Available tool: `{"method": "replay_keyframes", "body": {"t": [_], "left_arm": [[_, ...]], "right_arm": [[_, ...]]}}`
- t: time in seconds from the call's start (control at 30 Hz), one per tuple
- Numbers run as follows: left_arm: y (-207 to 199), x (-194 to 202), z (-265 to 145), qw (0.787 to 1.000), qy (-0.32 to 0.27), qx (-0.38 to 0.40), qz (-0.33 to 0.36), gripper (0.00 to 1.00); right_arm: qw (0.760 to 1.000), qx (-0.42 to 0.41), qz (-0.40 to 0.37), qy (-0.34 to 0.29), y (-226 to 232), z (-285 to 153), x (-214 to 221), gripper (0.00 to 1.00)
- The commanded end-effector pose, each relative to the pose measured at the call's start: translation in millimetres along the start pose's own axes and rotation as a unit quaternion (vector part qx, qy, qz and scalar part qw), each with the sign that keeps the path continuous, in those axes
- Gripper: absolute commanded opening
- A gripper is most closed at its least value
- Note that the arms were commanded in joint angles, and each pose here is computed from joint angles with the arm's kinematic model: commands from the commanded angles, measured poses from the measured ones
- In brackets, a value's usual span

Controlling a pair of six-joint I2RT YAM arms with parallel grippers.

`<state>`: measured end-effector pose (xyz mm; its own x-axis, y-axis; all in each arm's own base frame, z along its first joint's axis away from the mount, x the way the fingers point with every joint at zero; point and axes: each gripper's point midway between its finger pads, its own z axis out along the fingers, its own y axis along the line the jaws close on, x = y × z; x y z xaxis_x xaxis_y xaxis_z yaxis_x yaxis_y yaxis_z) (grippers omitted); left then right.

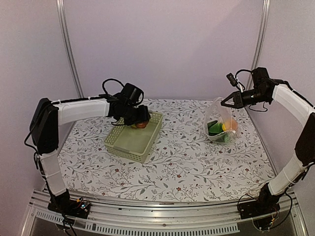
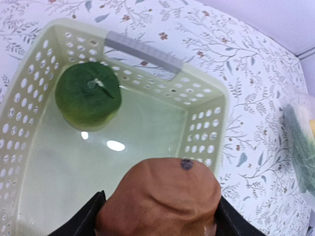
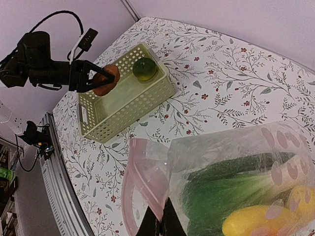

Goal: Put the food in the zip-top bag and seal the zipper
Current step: Pick up the fake vegetable from the bin, then place the fake vegetable in the zipper food storage bag.

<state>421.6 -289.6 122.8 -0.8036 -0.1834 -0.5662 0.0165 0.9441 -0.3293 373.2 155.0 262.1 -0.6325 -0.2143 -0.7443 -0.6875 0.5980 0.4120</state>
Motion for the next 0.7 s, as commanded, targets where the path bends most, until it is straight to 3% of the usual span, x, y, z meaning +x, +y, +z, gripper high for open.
{"method": "replay_keyframes", "body": {"t": [0.0,0.23,0.43,0.67], "left_arm": [[-57,-14,-33,0.997,-0.030,0.056,0.041,0.58],[-165,-6,-68,0.971,-0.060,0.180,0.144,0.54],[-214,10,-87,0.948,-0.079,0.261,0.162,0.52],[-272,47,-116,0.894,-0.089,0.394,0.192,0.49]], "right_arm": [[1.000,0.004,-0.012,-0.006,4,-3,-5,0.00],[1.000,0.006,-0.012,-0.004,3,-2,-7,0.00],[1.000,0.008,-0.011,-0.002,2,0,-7,0.00],[1.000,0.010,-0.008,-0.003,0,0,-13,0.00]]}}
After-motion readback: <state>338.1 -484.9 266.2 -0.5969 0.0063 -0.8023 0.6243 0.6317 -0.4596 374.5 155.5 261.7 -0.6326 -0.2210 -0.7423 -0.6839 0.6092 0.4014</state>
